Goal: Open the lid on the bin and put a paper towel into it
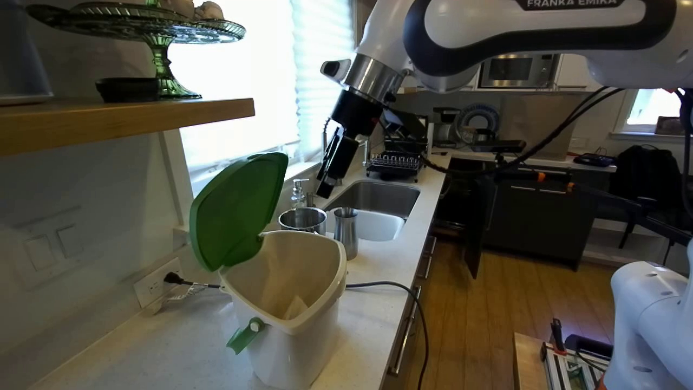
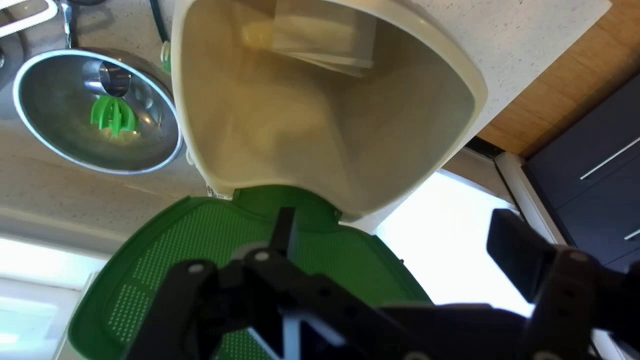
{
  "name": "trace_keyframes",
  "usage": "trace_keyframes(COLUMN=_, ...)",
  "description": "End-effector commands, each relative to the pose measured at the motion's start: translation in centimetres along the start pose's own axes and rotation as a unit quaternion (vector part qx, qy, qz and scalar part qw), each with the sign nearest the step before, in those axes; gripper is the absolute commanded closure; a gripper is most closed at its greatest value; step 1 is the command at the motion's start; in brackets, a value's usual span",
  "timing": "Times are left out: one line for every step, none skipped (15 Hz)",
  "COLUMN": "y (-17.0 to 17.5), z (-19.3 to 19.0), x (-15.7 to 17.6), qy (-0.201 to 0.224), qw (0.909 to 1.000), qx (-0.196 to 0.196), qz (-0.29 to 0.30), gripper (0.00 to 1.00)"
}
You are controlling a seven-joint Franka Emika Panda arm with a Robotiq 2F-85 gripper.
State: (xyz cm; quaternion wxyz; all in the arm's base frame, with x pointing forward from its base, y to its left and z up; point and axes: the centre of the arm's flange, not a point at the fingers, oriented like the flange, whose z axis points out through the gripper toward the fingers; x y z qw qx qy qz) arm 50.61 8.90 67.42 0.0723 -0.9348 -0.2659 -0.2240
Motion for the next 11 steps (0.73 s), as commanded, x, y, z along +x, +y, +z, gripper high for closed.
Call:
trace_keyframes(y=-0.1, z=-2.8, x=-0.2, qy=0.012, qw=0.9999, qx=-0.006, qz=0.003, gripper=0.0)
trace_keyframes(y=0.0, z=-3.3, x=-0.1, qy=0.015, qw=0.9998, qx=-0.008, qz=0.005, gripper=0.0)
trace_keyframes(y=0.0, z=-3.6, x=-0.1, qy=0.017, qw=0.9998, qx=-0.009, qz=0.007, gripper=0.0)
trace_keyframes(y=0.0, z=-3.9, x=-0.2, qy=0.008, qw=0.9998, qx=-0.014, qz=0.013, gripper=0.0)
trace_keyframes(y=0.0, z=-3.2, x=0.2, qy=0.022, qw=0.9997, qx=-0.012, qz=0.002, gripper=0.0)
trace_keyframes(y=0.0, z=-3.4, x=0.2, qy=0.02, qw=0.9997, qx=-0.012, qz=0.005, gripper=0.0)
trace_keyframes(y=0.1, z=-3.5, x=0.2, qy=0.02, qw=0.9997, qx=-0.013, qz=0.006, gripper=0.0)
trace_keyframes(y=0.1, z=-3.5, x=0.1, qy=0.02, qw=0.9997, qx=-0.013, qz=0.007, gripper=0.0)
trace_keyframes(y=0.1, z=-3.5, x=0.1, qy=0.02, qw=0.9997, qx=-0.013, qz=0.007, gripper=0.0)
trace_keyframes(y=0.1, z=-3.5, x=0.1, qy=0.02, qw=0.9997, qx=-0.013, qz=0.007, gripper=0.0)
trace_keyframes(y=0.1, z=-3.5, x=0.1, qy=0.02, qw=0.9997, qx=-0.013, qz=0.007, gripper=0.0)
